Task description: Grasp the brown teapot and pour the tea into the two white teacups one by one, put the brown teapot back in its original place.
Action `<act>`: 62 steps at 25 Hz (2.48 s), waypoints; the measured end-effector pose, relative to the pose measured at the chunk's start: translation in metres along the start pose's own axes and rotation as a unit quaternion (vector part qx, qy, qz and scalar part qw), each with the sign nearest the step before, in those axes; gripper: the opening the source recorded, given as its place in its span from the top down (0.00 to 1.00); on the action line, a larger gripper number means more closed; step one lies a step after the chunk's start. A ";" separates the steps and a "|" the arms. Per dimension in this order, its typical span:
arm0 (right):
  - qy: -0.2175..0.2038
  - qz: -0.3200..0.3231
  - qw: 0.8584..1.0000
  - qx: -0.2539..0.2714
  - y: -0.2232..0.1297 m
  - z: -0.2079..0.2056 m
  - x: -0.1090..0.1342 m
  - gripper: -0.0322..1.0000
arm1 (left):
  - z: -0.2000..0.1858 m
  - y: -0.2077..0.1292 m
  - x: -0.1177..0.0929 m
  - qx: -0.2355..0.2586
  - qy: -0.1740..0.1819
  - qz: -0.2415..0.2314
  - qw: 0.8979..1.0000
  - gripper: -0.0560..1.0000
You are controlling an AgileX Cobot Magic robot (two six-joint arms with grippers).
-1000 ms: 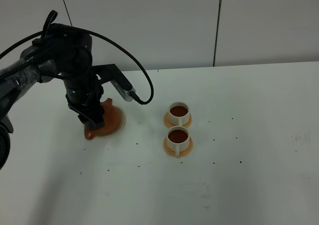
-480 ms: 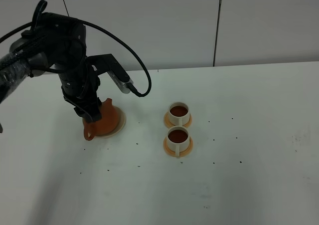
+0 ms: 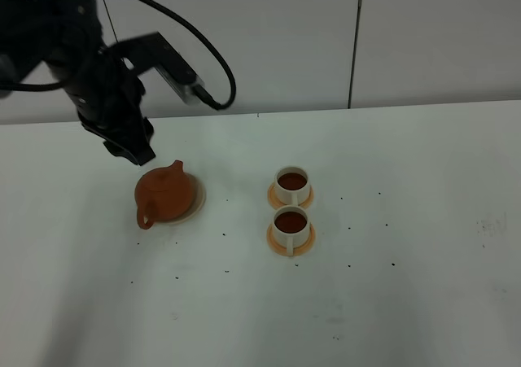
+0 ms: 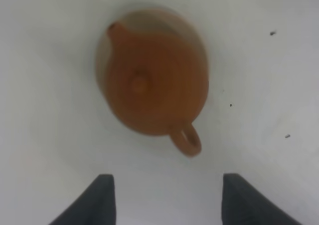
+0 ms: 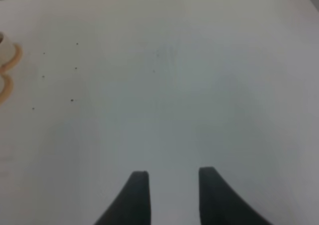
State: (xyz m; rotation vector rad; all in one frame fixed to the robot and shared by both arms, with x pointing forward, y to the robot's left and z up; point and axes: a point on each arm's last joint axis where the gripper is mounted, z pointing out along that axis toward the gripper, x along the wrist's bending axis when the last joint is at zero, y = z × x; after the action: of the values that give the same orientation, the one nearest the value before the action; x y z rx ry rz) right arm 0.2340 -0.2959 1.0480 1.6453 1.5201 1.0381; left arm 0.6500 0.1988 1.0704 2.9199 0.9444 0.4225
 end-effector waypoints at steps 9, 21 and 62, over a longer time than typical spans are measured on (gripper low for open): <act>0.000 0.000 1.000 0.000 0.000 0.000 0.000 0.74 | -0.081 -0.044 -0.021 -0.041 0.052 -0.065 0.996 0.75; 0.000 0.000 1.000 0.000 0.000 0.000 0.000 0.74 | -0.205 -0.138 -0.079 -0.172 0.135 -0.131 0.967 0.93; 0.000 0.000 1.000 0.000 0.000 0.000 0.000 0.74 | -0.083 -0.306 -0.266 -0.314 0.018 -0.290 0.904 0.93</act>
State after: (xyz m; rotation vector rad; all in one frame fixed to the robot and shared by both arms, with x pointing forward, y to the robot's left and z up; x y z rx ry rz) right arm 0.2340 -0.2959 1.0480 1.6453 1.5201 1.0381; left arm 0.2468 0.2899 1.0477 1.9544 1.3120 0.5941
